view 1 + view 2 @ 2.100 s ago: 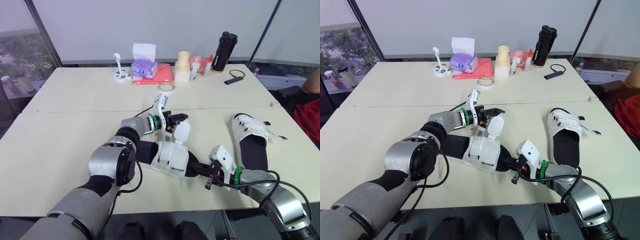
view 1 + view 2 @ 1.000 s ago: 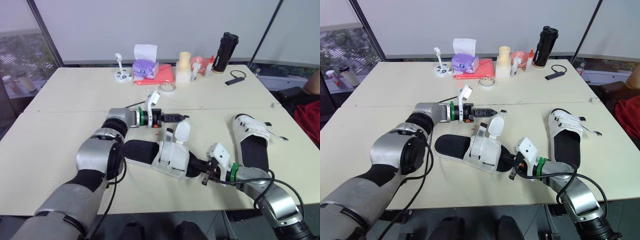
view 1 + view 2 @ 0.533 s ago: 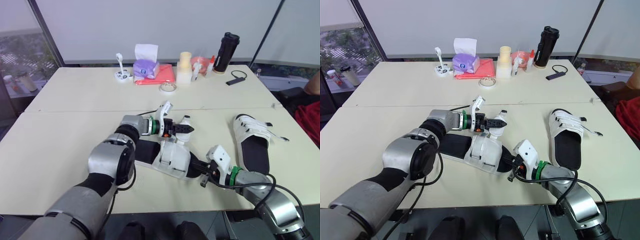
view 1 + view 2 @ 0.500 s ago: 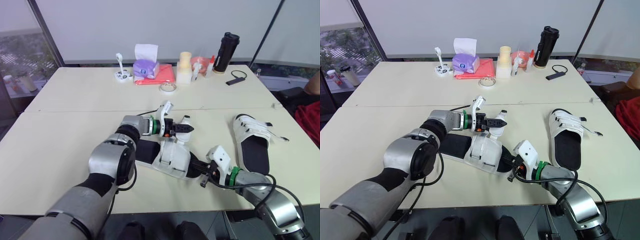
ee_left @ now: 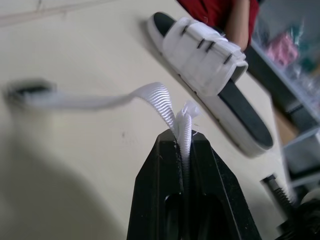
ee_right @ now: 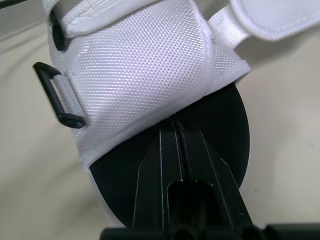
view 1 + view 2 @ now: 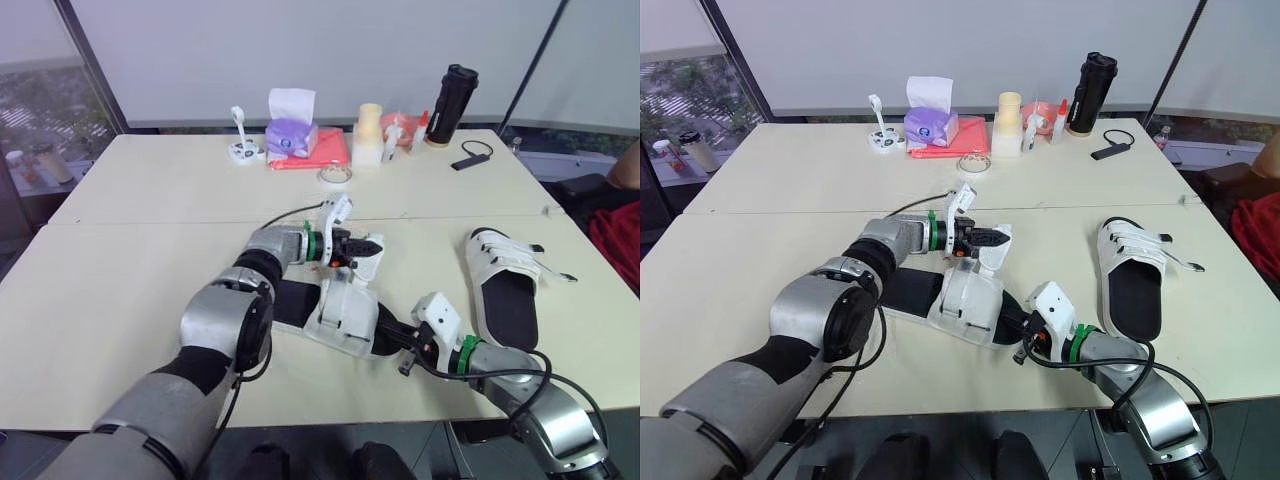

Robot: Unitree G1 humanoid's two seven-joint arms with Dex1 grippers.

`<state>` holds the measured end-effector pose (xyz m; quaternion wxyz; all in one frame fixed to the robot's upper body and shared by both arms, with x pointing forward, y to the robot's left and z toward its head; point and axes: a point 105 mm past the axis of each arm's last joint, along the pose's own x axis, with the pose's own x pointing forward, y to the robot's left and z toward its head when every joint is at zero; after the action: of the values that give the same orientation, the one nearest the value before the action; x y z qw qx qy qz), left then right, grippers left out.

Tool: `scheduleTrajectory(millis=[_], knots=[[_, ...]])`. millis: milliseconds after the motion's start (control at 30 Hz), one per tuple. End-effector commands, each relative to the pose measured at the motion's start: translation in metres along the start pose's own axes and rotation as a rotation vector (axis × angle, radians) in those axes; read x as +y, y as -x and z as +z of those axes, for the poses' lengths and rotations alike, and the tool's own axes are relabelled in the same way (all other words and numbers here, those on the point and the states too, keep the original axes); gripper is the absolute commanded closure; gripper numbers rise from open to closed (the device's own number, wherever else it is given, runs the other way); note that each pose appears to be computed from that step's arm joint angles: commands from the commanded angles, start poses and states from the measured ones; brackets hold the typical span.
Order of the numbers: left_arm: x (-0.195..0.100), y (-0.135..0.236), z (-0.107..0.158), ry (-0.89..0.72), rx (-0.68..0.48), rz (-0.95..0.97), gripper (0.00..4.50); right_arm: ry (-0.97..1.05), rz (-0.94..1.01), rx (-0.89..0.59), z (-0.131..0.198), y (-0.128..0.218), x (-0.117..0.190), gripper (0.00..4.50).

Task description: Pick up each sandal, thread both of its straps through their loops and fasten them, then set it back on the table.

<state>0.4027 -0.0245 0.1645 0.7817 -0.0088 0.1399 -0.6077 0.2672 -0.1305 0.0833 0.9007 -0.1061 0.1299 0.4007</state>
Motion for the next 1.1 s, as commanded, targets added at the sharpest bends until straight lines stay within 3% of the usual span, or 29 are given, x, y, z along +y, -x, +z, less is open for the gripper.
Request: scheduleTrajectory(millis=[33,100,200,300,433,533,667,767,900,1000,1100], knots=[[-0.01,0.008,0.051,-0.502,-0.078,-0.011,4.39,-0.036,0.036,0.075,-0.021,0.001,0.008,4.5],[-0.019,0.007,0.045,-0.693,-0.062,-0.052,4.39,-0.036,0.039,0.079,-0.022,0.002,0.007,4.5],[-0.038,0.011,0.025,-1.13,-0.024,-0.124,4.39,-0.034,0.037,0.083,-0.023,0.003,0.003,4.5],[-0.056,0.023,0.003,-1.525,-0.056,-0.176,4.39,-0.031,0.037,0.08,-0.023,0.002,0.0,4.5],[-0.064,0.031,-0.013,-1.76,-0.091,-0.207,4.39,-0.03,0.039,0.078,-0.023,0.001,-0.002,4.5],[-0.045,0.033,-0.036,-2.091,-0.043,-0.164,4.39,-0.034,0.039,0.074,-0.022,-0.002,-0.003,4.5],[-0.018,0.052,-0.04,-2.432,-0.222,0.026,4.39,-0.034,0.046,0.074,-0.023,-0.004,-0.003,4.5],[-0.009,0.059,-0.046,-2.483,-0.223,0.023,4.39,-0.032,0.045,0.076,-0.023,-0.004,-0.005,4.5],[-0.004,0.061,-0.042,-2.366,-0.176,0.108,4.39,-0.03,0.043,0.076,-0.023,-0.003,-0.007,4.5],[-0.008,0.06,-0.042,-2.143,-0.156,0.137,3.49,-0.03,0.039,0.079,-0.024,-0.003,-0.008,4.5],[-0.01,0.056,-0.041,-2.169,-0.16,0.116,1.96,-0.029,0.043,0.078,-0.025,-0.006,-0.008,4.5]])
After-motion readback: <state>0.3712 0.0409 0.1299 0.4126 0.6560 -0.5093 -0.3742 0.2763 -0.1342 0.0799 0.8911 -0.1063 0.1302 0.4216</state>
